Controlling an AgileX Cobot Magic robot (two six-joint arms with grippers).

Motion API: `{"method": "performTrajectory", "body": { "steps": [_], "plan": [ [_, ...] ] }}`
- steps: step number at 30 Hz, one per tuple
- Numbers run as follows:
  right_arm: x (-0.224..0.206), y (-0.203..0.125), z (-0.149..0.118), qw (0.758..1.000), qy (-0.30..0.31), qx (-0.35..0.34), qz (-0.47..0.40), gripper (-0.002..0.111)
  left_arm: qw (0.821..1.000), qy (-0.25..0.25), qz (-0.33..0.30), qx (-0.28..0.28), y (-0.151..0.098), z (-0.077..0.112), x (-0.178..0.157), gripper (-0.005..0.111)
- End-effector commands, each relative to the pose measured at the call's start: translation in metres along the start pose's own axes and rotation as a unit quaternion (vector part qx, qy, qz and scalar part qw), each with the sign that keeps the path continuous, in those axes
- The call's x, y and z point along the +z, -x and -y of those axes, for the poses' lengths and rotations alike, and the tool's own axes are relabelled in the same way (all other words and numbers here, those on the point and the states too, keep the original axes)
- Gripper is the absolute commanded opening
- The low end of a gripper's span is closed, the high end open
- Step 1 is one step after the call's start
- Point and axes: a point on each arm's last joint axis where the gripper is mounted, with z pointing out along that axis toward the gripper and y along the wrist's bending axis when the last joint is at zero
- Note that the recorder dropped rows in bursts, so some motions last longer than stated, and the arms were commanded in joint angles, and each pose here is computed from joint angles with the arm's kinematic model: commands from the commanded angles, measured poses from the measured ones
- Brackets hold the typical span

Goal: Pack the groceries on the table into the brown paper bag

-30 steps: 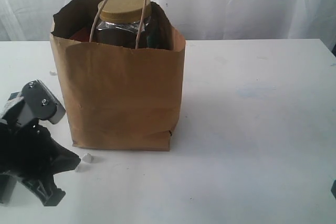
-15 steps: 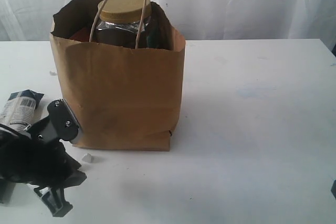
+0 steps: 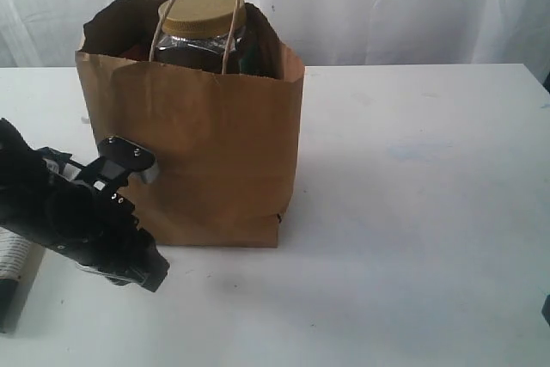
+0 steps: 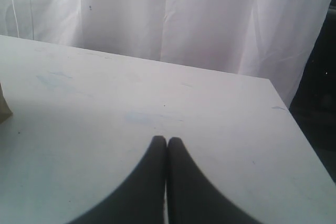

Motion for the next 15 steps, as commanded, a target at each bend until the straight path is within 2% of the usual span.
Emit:
{"method": "performTrajectory", "body": {
  "steps": [1,6,11,15],
  "plan": [
    [0.0,-0.001,0.0,1.0,0.0,0.001,0.0,0.0,1.0,0.003,-0.015,-0.001,-0.001,-0.003,0.005,0.04],
    [0.0,-0.001,0.0,1.0,0.0,0.002,0.0,0.0,1.0,0.009,-0.014,-0.002,-0.001,-0.004,0.005,0.038],
    [0.0,-0.001,0.0,1.0,0.0,0.001,0.0,0.0,1.0,-0.004,-0.027,-0.006,-0.004,0.0,0.002,0.017],
    [0.0,-0.001,0.0,1.0,0.0,0.001,0.0,0.0,1.0,0.005,-0.016,-0.026,-0.014,0.003,-0.006,0.001]
  ]
}}
